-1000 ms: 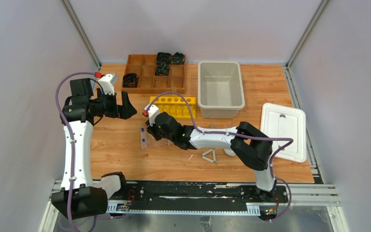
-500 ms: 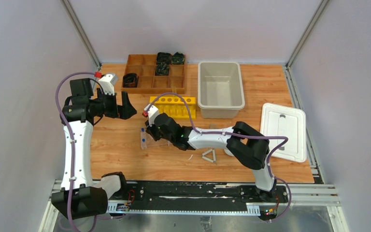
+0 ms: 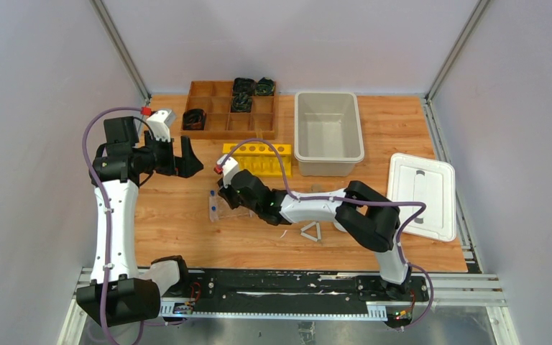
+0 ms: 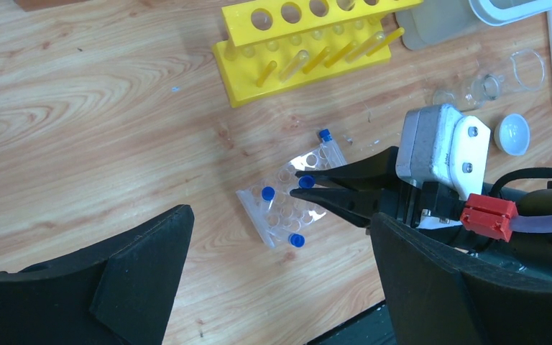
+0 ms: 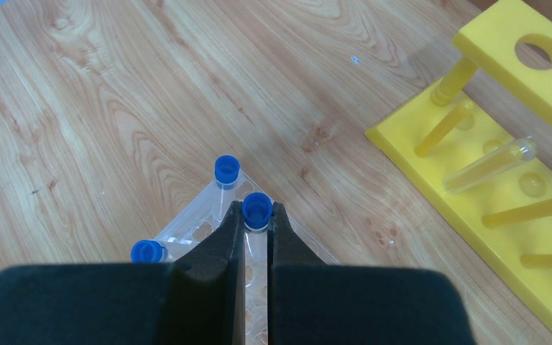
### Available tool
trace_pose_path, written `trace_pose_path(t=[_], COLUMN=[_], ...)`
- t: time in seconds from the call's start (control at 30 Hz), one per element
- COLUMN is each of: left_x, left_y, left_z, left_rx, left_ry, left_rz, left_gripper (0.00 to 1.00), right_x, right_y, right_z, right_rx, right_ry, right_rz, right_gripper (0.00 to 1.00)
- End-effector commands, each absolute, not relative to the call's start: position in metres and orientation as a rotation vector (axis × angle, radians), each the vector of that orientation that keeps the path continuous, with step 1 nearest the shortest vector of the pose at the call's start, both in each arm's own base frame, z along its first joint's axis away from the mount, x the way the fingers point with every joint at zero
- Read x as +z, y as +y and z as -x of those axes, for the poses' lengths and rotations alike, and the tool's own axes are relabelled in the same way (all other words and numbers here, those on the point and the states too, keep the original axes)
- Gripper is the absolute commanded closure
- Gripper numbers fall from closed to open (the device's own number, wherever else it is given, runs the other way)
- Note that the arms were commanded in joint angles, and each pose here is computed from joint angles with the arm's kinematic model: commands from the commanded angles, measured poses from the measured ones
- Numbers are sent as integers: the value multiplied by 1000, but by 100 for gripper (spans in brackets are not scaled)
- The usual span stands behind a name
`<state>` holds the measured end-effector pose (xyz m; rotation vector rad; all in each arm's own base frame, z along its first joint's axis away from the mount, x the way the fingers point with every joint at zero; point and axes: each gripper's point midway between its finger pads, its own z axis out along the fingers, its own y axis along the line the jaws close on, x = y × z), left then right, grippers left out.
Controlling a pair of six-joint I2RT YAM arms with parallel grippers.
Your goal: Organize the chemistry lab equipment
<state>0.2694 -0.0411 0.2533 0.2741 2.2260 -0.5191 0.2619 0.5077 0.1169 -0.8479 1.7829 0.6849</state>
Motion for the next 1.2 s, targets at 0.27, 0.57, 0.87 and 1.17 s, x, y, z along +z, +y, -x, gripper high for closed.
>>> trace_pose_path(t=[0.27,0.57,0.87,1.17], left_x=[263,264,263,266], left_y=[-41,-40,-41,-41], left_z=[-270,-270,-270,-269], left_rx=[-507,-496,-504,-507], left_ry=[2190,2185,2190,2183], left_rz=[-294,-300,-296,-291], left_gripper=[0,0,0,0], right_x=[108,93,156,179], right_y=[496,496,477,422], right_z=[-260,-256,-264,-282], right_rx=[638,658,659,569], right_ry=[1790,1845,1808,1910], right_rz=[825,817,674,447], right_gripper=[100,81,45,47])
